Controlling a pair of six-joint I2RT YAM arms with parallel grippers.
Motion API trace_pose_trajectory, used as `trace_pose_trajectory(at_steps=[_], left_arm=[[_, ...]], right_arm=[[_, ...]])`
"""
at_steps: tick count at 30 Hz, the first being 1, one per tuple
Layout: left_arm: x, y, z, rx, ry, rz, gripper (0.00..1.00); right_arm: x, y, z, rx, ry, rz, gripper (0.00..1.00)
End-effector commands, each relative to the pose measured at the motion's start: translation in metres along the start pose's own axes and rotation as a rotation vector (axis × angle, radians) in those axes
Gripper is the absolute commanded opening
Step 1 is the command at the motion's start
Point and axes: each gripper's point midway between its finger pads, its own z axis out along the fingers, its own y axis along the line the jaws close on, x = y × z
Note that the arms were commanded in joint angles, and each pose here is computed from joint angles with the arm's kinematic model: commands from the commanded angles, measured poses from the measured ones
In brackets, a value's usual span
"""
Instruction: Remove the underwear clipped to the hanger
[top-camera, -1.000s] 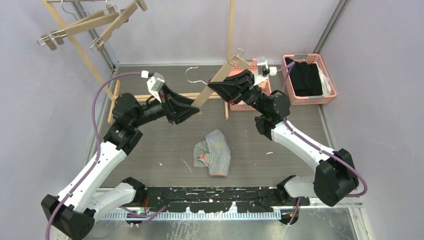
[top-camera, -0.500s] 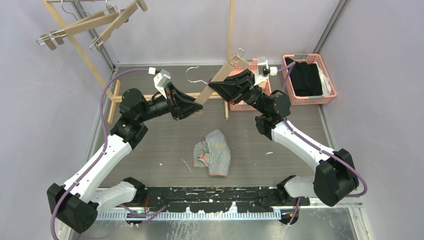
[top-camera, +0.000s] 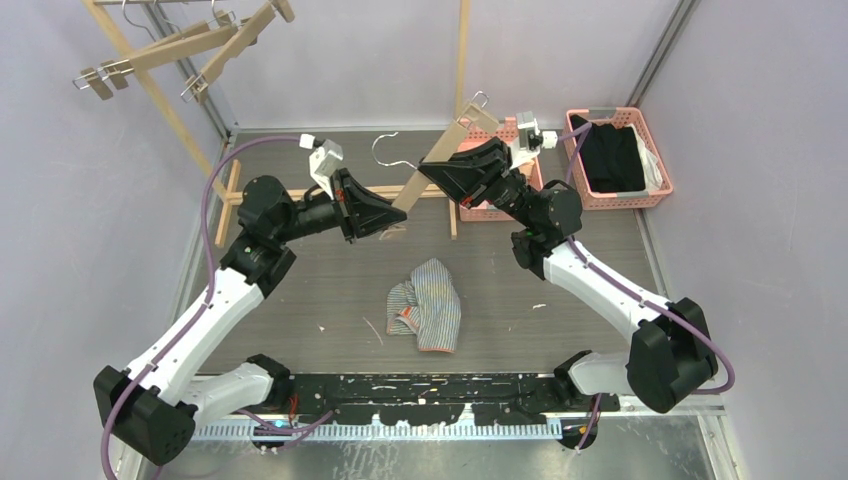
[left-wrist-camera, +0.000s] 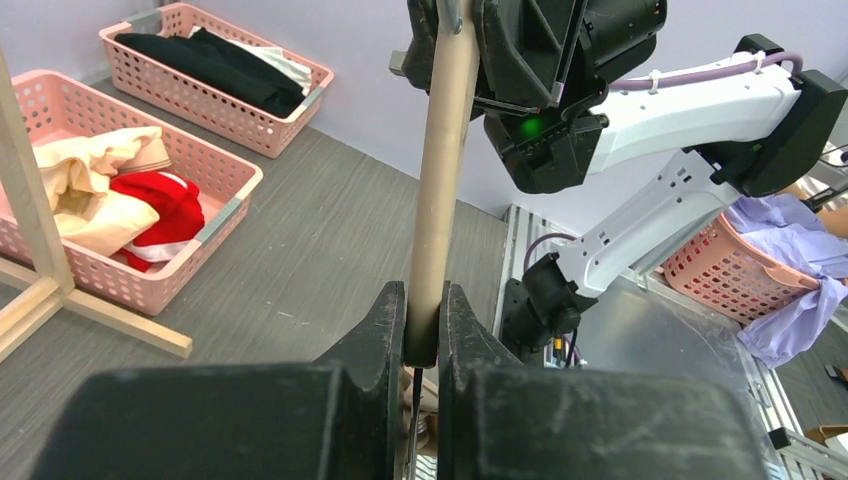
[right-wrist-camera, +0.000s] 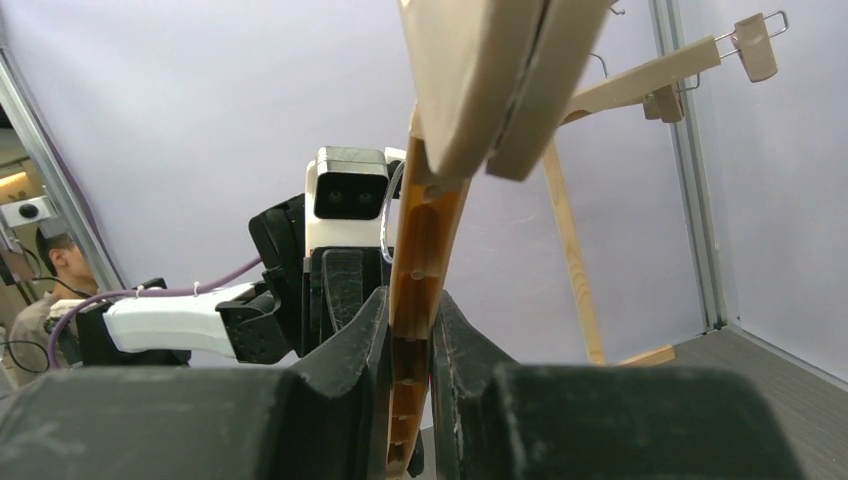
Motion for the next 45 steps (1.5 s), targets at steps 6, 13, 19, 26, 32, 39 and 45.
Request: trace_pose_trajectory(at_steps=[6,13,19,26,32,39,45], left_arm=[[-0.048,-0.018,-0.002,-0.015,-0.099,0.072,0.0],[-0.04,-0.013,-0.024,-0.166,-0.001,0.092,0.0],[-0.02,0.02,-0.065,-0.464,0.153,0.134,0.0],[0.023,0.069,-0.113,-0.782,0.45,0.115,0.0],[0.036,0.094,-0.112,-0.835,0.521,0.086,0.0],[0.029,0.116,-0.109,-0.897,0.504,0.079,0.0],[0.009,0.132,-0.101,-0.926,0.498,0.092,0.0]], right_arm=[[-0.013,0.011,0.001,-0.013,-0.026,-0.093,0.2],[0.009,-0.022,-0.02,0.192,0.101,-0.164,0.54],[0.064,-0.068,-0.081,0.528,0.356,-0.231,0.56],[0.171,-0.075,-0.16,0.774,0.716,-0.231,0.57],[0.226,-0.07,-0.203,0.83,0.799,-0.12,0.61],[0.266,-0.07,-0.229,0.861,0.889,-0.085,0.65],[0.302,-0.071,-0.252,0.894,0.967,-0.009,0.67]])
